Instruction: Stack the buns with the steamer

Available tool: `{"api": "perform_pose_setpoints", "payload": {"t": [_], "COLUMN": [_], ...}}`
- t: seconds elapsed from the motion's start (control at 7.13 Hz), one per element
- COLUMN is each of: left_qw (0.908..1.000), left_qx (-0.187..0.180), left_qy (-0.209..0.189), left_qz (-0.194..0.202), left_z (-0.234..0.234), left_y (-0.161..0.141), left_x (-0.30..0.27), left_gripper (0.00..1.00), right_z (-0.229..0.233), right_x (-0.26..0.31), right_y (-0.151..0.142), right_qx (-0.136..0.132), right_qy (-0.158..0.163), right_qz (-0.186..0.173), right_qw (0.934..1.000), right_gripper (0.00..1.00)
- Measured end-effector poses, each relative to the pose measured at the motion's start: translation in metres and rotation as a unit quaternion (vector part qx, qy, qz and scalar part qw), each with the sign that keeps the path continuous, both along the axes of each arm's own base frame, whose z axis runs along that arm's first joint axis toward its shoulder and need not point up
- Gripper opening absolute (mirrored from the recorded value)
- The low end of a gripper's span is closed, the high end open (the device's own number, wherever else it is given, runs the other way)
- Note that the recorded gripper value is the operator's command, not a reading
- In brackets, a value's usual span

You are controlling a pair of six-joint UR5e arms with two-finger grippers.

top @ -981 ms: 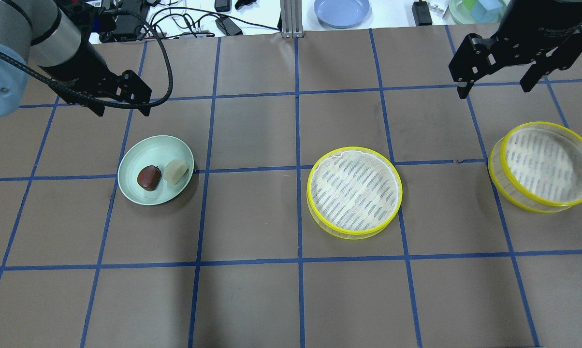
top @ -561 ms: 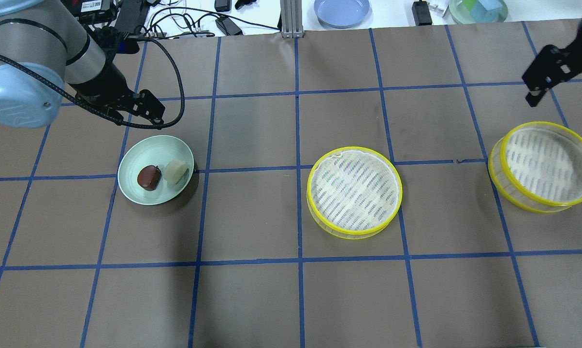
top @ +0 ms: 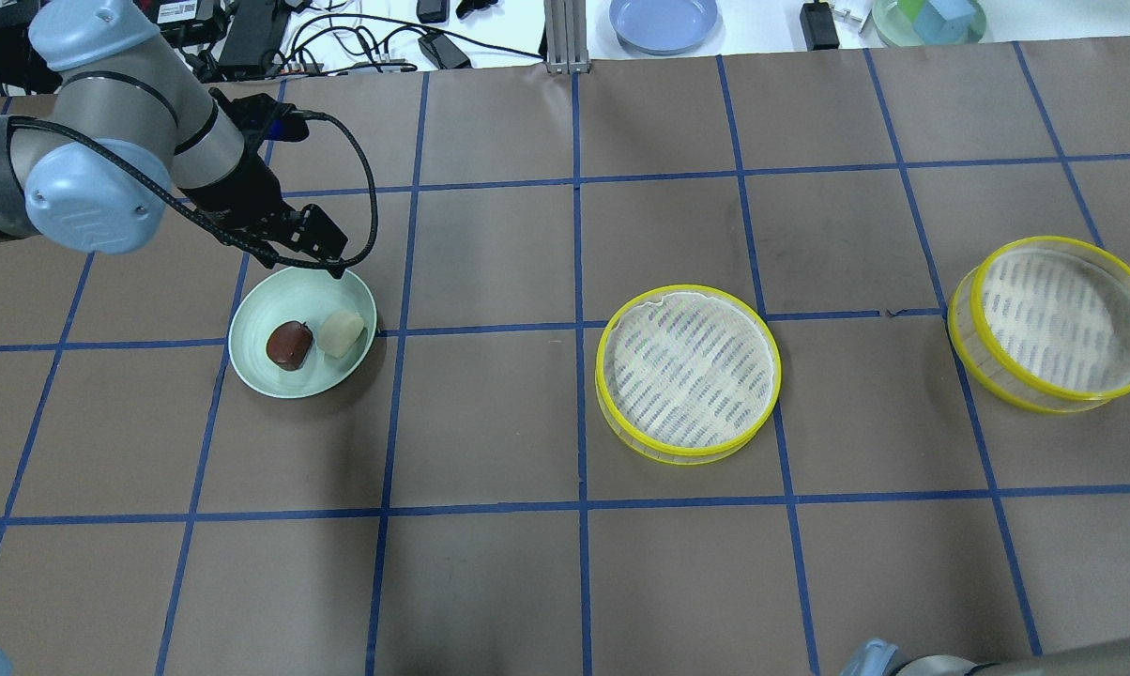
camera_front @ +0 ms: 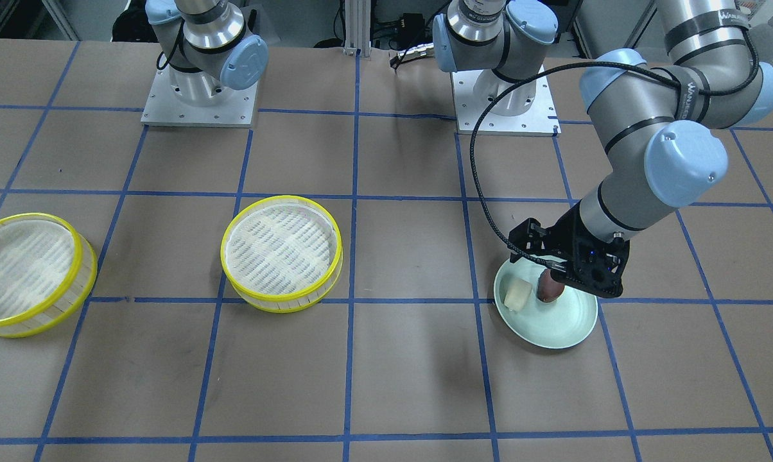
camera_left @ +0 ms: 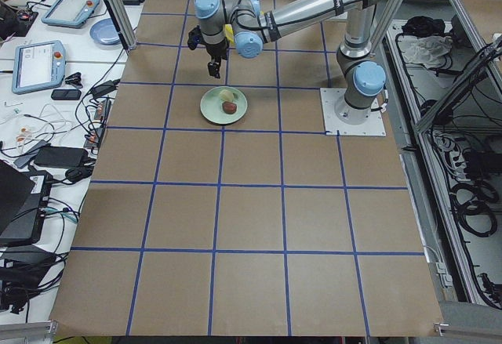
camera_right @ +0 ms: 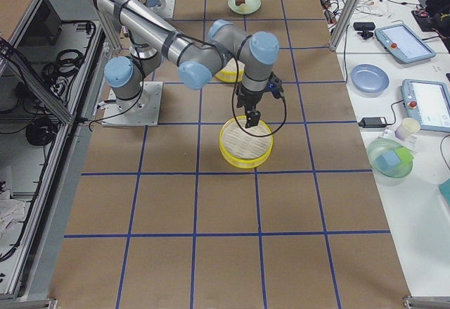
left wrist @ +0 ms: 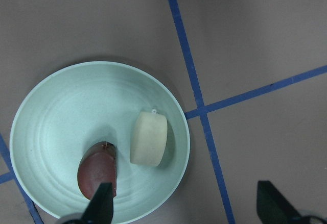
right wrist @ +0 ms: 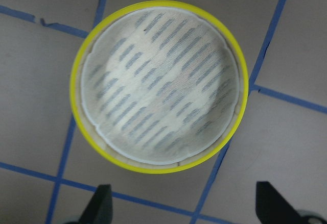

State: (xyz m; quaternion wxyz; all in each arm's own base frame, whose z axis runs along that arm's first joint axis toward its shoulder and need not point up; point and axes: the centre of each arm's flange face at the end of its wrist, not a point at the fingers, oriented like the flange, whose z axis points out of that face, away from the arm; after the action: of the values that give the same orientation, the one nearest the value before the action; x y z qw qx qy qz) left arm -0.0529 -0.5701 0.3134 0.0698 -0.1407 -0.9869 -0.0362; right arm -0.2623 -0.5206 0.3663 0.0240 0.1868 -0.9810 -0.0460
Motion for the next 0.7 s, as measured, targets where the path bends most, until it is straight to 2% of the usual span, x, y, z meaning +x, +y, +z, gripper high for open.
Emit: {"api": "perform_pose_setpoints", "payload": {"t": [0.14,0.28,0.42,0.56,0.7], "left_qw": [0.9999,0.9998,0.9996,0.9993,0.9990], "left_qx": [0.013,0.019,0.029,0.037,0.044], "left_qy": [0.002,0.002,0.004,0.005,0.006], "left_qz": [-0.002,-0.003,-0.002,-0.002,-0.002], "left_z": [-0.020,-0.036,-0.052,-0.066,-0.080], "left_y": [0.000,-0.002,-0.004,-0.005,-0.007], "left_x": [0.000,0.001,0.002,0.002,0.003], "left_gripper": [1.00,1.00,1.00,0.99,0.88], "right_z": [-0.031,-0.062,-0.096,-0.119,-0.131], "right_x": [-0.032,-0.051,-0.060,-0.063,-0.064], "right_y": [-0.007,-0.016,-0.024,-0.030,-0.033], "right_qx": [-0.009,-0.018,-0.024,-0.027,-0.029], "right_qy": [0.005,0.009,-0.001,-0.014,-0.021], "right_qz": [0.030,0.050,0.058,0.061,0.062], "right_qw": [0.9995,0.9985,0.9980,0.9977,0.9974], "right_gripper": [0.89,0.89,0.81,0.59,0.54]}}
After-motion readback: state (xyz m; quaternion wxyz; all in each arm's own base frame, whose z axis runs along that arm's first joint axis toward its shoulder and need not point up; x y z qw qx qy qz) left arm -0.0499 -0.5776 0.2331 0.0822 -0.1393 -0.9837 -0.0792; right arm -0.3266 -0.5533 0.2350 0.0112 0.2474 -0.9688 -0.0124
